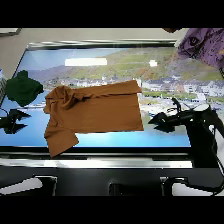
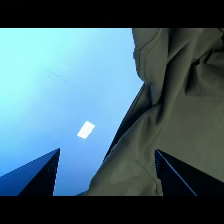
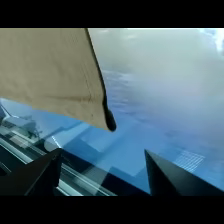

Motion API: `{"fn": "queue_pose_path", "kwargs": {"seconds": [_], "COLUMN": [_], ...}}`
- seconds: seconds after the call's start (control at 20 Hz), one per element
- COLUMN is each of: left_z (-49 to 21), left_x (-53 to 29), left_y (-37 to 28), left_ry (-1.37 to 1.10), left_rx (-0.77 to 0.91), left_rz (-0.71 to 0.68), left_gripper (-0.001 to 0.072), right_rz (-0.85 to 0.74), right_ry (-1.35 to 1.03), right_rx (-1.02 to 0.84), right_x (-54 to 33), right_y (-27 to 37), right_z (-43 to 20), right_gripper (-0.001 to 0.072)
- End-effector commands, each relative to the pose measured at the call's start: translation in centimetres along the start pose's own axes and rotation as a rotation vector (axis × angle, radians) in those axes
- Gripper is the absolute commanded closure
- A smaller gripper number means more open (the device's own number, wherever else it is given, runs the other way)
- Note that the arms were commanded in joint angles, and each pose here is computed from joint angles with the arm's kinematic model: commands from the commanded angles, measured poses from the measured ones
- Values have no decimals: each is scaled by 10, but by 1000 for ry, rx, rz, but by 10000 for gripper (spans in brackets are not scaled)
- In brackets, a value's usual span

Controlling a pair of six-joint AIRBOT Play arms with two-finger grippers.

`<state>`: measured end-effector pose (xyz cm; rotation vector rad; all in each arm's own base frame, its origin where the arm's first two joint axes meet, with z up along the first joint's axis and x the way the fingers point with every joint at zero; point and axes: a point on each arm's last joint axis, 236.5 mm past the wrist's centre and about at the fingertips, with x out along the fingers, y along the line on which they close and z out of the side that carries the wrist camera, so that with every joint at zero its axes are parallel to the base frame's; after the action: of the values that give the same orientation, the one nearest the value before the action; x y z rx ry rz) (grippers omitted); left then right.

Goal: Fold the clothes and pants, and hang the long-sleeved shirts on hangers.

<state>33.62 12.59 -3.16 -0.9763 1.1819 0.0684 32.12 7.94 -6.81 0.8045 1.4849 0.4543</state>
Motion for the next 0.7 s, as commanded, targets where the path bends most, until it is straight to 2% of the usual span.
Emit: {"fn": "queue_pose_path", "kwargs": {"seconds": [0.0, 0.3, 0.4, 0.45, 0.5, 0.55, 0.6, 0.65], "left_z": [-4, -3, -5, -6, -7, -10, -12, -16], "left_x": [5, 10, 11, 13, 15, 18, 21, 26], "left_y": [-1, -6, -8, -10, -10, -12, -15, -19], "left_ry": [10, 7, 13, 21, 27, 38, 47, 59], "left_rx": [9, 29, 36, 40, 54, 97, 137, 181], "left_rz": [3, 7, 7, 6, 8, 8, 6, 5], "left_gripper": [60, 60, 60, 60, 60, 60, 60, 60], "right_rz": [49, 41, 59, 64, 70, 79, 86, 88], "right_ry": [-42, -8, 23, 46, 61, 68, 72, 71], "right_rx": [2, -34, -41, -52, -56, -55, -61, -64], "right_x": [24, 70, 80, 84, 85, 84, 84, 83], "right_y": [-2, 17, 27, 31, 34, 35, 37, 38], "right_z": [1, -2, -10, -16, -20, -21, -22, -22], "right_gripper": [108, 106, 128, 202, 320, 530, 680, 678]}}
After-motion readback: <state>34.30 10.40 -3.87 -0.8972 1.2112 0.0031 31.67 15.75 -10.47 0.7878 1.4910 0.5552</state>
